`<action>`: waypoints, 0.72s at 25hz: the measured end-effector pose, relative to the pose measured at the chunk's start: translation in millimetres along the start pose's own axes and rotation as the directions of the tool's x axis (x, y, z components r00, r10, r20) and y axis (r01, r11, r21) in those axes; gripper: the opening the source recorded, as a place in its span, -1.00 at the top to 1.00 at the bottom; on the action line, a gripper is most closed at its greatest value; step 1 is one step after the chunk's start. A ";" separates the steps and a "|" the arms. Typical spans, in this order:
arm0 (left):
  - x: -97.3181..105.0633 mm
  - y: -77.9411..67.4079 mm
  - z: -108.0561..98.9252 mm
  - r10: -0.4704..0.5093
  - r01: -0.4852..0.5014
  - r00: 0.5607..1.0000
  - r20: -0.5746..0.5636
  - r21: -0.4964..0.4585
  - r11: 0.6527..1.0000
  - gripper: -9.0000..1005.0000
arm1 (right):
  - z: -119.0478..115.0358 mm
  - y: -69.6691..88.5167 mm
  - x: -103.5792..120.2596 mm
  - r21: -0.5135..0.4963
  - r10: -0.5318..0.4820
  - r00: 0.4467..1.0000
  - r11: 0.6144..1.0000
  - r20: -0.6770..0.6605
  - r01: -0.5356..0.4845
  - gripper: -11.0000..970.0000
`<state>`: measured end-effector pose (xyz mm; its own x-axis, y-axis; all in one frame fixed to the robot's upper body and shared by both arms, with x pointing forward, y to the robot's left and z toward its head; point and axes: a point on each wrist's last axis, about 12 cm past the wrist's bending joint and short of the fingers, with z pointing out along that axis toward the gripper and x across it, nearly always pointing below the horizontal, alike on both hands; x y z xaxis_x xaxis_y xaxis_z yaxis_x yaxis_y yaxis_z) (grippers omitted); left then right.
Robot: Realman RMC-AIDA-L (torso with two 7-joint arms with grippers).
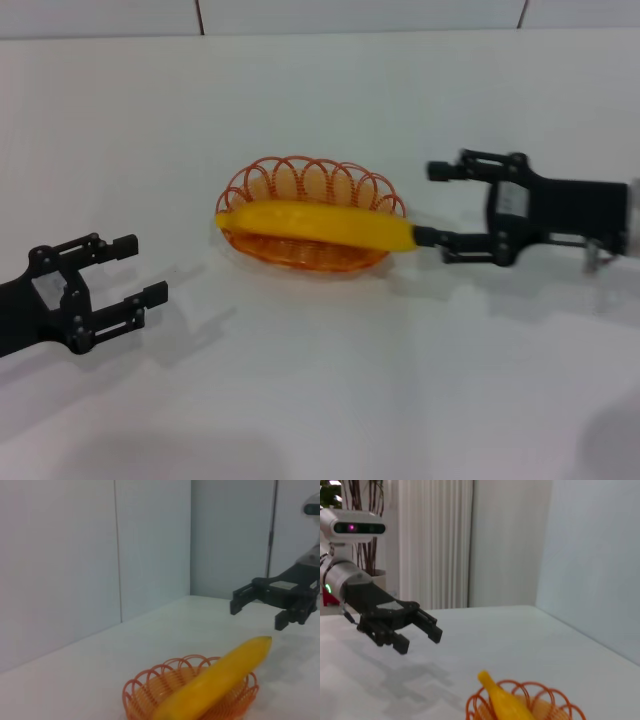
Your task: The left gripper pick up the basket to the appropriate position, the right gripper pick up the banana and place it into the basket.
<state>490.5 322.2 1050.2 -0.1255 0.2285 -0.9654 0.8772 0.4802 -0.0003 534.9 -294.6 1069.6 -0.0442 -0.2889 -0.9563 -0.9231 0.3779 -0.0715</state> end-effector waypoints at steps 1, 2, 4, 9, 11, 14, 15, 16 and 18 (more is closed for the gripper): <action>0.4 -0.3 -0.4 -0.001 0.001 1.000 -0.001 -0.001 1.000 -0.36 | -5.8 0.6 2.1 0.006 0.000 1.000 1.000 -0.005 0.000 -0.66; 0.7 -0.4 -0.7 -0.001 0.001 1.000 -0.001 -0.002 1.000 -0.36 | -11.3 1.7 4.5 0.012 0.003 1.000 1.000 -0.011 -0.003 -0.66; 1.3 -0.7 -1.3 -0.002 0.002 1.000 -0.003 -0.004 1.000 -0.36 | -22.2 3.6 9.9 0.027 0.012 1.000 1.000 -0.027 -0.011 -0.66; 1.7 0.4 -0.7 0.001 -0.001 1.000 -0.012 -0.007 1.000 -0.36 | -34.5 8.2 20.6 0.034 0.030 0.997 0.999 -0.076 -0.027 -0.66; 2.5 1.6 0.7 0.001 -0.002 1.000 -0.026 -0.010 1.000 -0.36 | -31.4 8.9 23.6 0.018 0.032 0.993 0.999 -0.111 -0.030 -0.66; 2.9 2.8 3.0 0.000 0.000 0.999 -0.039 -0.009 1.000 -0.36 | -20.0 7.4 26.7 -0.005 0.031 0.985 0.999 -0.172 -0.033 -0.66; 2.5 2.9 4.2 0.000 -0.001 0.999 -0.040 -0.005 1.000 -0.36 | -17.0 7.0 27.0 -0.007 0.031 0.983 0.999 -0.181 -0.033 -0.66; 2.2 2.9 5.4 0.000 0.000 0.999 -0.040 0.000 1.000 -0.36 | -12.0 6.1 26.5 -0.009 0.030 0.982 0.999 -0.188 -0.032 -0.66; 2.0 2.8 6.5 0.000 0.000 0.999 -0.040 0.004 1.000 -0.36 | -7.7 5.4 25.6 -0.010 0.026 0.981 1.000 -0.190 -0.029 -0.66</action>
<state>495.7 318.5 1046.5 -0.1438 0.2618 -0.9544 0.8789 0.4771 -0.0016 525.9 -306.7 1046.9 -0.1402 -0.4405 -0.8868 -0.9254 0.3769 -0.0409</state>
